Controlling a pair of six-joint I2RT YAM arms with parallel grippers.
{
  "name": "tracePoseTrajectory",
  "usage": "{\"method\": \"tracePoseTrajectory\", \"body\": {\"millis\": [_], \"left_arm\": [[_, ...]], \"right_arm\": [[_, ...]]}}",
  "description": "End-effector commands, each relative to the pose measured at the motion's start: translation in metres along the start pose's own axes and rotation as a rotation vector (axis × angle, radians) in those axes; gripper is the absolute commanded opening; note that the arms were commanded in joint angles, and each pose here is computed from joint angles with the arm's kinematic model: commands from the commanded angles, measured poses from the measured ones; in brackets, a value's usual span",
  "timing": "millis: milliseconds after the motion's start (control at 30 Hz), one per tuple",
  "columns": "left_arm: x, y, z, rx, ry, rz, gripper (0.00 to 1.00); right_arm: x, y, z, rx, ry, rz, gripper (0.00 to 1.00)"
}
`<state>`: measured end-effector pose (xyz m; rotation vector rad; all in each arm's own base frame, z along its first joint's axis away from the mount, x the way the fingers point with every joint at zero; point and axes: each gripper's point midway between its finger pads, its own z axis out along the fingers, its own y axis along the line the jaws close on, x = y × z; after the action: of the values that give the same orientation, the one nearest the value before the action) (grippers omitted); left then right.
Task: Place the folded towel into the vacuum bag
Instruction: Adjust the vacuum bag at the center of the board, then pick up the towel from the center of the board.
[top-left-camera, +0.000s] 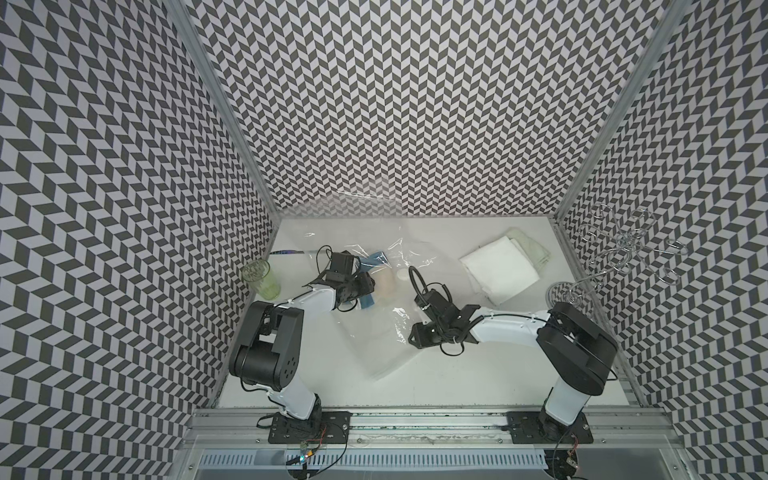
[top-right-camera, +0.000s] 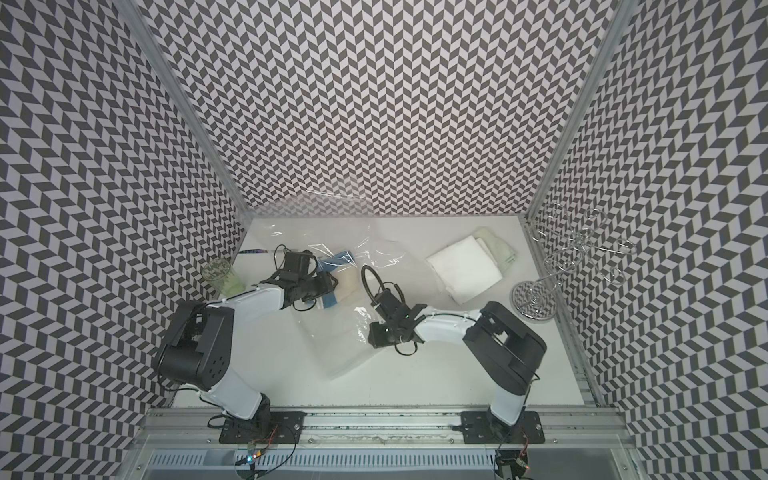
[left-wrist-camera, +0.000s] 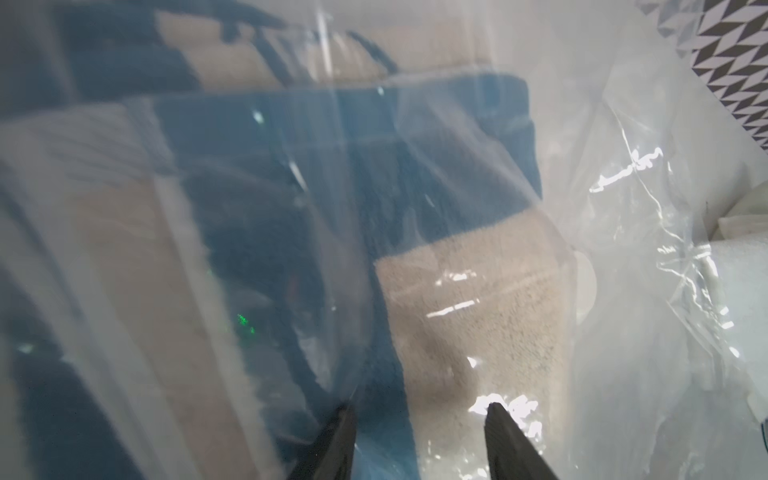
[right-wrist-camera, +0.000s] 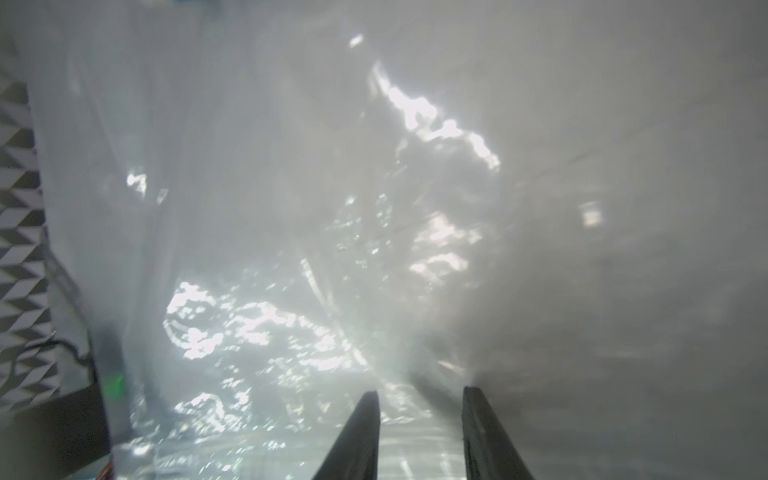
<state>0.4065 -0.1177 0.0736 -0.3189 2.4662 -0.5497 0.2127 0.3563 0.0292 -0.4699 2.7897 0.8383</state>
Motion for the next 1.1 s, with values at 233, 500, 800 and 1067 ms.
{"method": "tracePoseTrajectory", "body": {"millis": [233,500,800,1067], "left_arm": [[-0.029,-0.048,-0.084,0.052,-0.1,0.1,0.55],[0.027,-0.186,-0.101,0.368,-0.037,0.341,0.55],[0.1,-0.238,-0.083,0.569,0.092,0.489,0.55],[0.097,-0.232,-0.076,0.53,0.085,0.553,0.55]], "right_arm": [[-0.077,0.0,-0.104,-0.017,-0.161,0.001,0.45],[-0.106,-0.186,-0.204,0.471,-0.473,0.395,0.75],[-0.101,-0.26,-0.199,0.565,-0.61,0.669,1.0],[-0.095,-0.286,-0.186,0.459,-0.685,0.84,1.0]]}}
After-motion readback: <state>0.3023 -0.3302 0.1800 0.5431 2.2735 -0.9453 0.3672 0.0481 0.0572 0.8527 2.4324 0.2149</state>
